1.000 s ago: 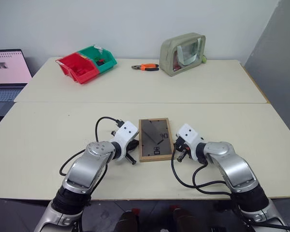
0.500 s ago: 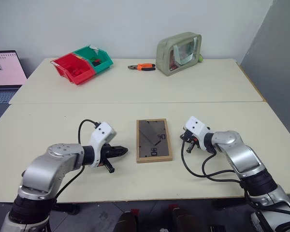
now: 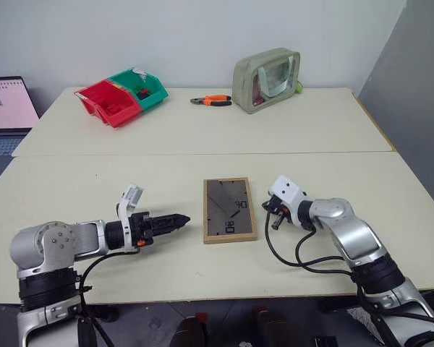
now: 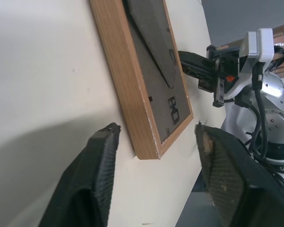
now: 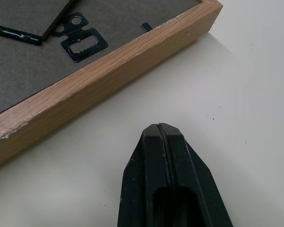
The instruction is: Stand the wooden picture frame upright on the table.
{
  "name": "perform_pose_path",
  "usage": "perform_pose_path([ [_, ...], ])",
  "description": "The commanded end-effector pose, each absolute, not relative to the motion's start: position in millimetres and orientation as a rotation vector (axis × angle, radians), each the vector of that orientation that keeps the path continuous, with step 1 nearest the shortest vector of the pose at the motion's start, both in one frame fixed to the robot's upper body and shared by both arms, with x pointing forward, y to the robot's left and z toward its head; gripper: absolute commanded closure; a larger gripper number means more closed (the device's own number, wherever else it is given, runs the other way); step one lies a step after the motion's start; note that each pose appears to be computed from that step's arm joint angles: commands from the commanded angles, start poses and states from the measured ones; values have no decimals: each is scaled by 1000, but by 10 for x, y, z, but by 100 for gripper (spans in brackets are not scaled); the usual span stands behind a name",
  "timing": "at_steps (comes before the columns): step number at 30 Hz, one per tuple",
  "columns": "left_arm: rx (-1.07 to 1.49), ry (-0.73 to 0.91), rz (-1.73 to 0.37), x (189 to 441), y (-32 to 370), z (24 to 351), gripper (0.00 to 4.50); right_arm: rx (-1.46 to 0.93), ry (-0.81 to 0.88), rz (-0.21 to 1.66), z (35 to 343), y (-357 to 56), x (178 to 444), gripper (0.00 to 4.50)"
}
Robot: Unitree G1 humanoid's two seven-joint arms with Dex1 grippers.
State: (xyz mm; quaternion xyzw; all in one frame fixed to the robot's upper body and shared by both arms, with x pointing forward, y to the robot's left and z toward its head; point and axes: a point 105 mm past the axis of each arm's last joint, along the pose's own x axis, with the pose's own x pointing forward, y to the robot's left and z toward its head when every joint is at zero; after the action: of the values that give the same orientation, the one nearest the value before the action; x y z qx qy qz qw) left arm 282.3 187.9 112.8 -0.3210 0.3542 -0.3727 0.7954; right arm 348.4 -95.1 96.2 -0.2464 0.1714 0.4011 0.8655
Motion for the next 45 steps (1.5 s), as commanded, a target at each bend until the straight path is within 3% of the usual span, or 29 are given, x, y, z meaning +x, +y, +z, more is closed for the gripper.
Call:
perform_pose_path([
  [1,-708,796,-787,2833,1834,1018,64,-511,329,854,1019,-903,3424,450],
  [4,-716,821,-825,2807,1760,995,1,-508,330,859,1000,-862,3403,450],
  [17,-737,945,-896,2791,1419,677,1,-475,325,893,953,-617,3308,450],
  [37,-698,919,-1013,2757,1122,592,1,-467,318,903,924,-442,3291,450],
  [41,-683,895,-1009,2782,1152,630,60,-466,322,896,907,-460,3304,450],
  [45,-682,889,-1010,2762,1169,654,147,-469,324,899,873,-461,3286,450],
])
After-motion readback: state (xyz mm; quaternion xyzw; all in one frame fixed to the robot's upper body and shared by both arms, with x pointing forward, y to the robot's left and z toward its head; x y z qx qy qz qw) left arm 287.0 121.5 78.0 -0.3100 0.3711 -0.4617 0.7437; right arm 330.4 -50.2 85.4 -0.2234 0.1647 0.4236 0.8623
